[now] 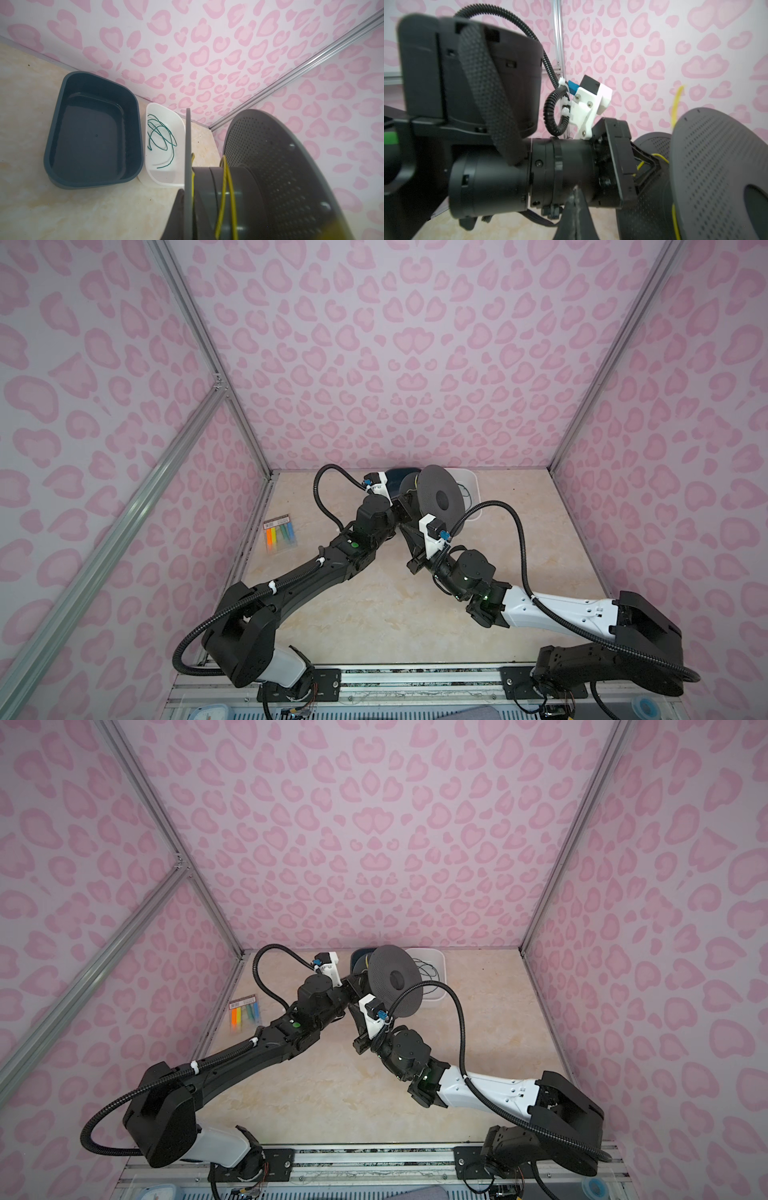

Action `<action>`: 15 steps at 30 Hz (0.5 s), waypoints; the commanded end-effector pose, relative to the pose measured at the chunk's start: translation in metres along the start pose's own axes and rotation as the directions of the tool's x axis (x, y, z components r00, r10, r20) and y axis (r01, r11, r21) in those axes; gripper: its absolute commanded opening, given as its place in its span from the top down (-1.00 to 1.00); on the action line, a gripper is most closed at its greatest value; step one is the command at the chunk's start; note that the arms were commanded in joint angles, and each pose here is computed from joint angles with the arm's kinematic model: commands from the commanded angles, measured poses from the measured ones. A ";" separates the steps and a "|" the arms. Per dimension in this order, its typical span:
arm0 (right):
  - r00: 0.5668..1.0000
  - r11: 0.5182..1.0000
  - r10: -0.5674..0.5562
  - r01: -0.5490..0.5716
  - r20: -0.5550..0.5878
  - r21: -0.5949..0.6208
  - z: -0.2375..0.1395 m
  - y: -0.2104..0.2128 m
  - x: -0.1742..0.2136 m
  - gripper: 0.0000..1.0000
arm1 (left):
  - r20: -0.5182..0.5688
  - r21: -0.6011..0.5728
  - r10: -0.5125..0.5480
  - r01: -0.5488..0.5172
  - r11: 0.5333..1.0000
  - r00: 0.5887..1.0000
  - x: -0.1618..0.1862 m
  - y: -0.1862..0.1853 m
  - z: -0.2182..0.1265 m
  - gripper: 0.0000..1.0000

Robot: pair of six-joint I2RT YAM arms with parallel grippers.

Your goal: Wrap the cables

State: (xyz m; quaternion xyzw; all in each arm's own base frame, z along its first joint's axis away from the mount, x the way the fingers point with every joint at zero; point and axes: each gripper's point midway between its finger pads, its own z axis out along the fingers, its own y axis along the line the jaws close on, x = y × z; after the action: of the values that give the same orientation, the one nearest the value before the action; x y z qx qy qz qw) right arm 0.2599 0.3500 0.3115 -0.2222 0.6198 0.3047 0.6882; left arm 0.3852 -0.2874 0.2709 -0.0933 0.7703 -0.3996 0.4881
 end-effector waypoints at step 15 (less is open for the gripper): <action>0.970 0.917 0.240 -0.213 -0.039 0.338 -0.060 -0.143 -0.029 0.43 | -0.020 0.070 0.081 -0.079 0.994 0.997 -0.011 0.008 -0.014 0.92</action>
State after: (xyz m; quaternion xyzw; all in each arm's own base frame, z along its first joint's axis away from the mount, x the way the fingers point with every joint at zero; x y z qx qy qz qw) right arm 0.3031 0.2209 0.3614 -0.0762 0.6507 0.2675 0.7065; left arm 0.3871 -0.2635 0.2537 -0.0705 0.7862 -0.3766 0.4849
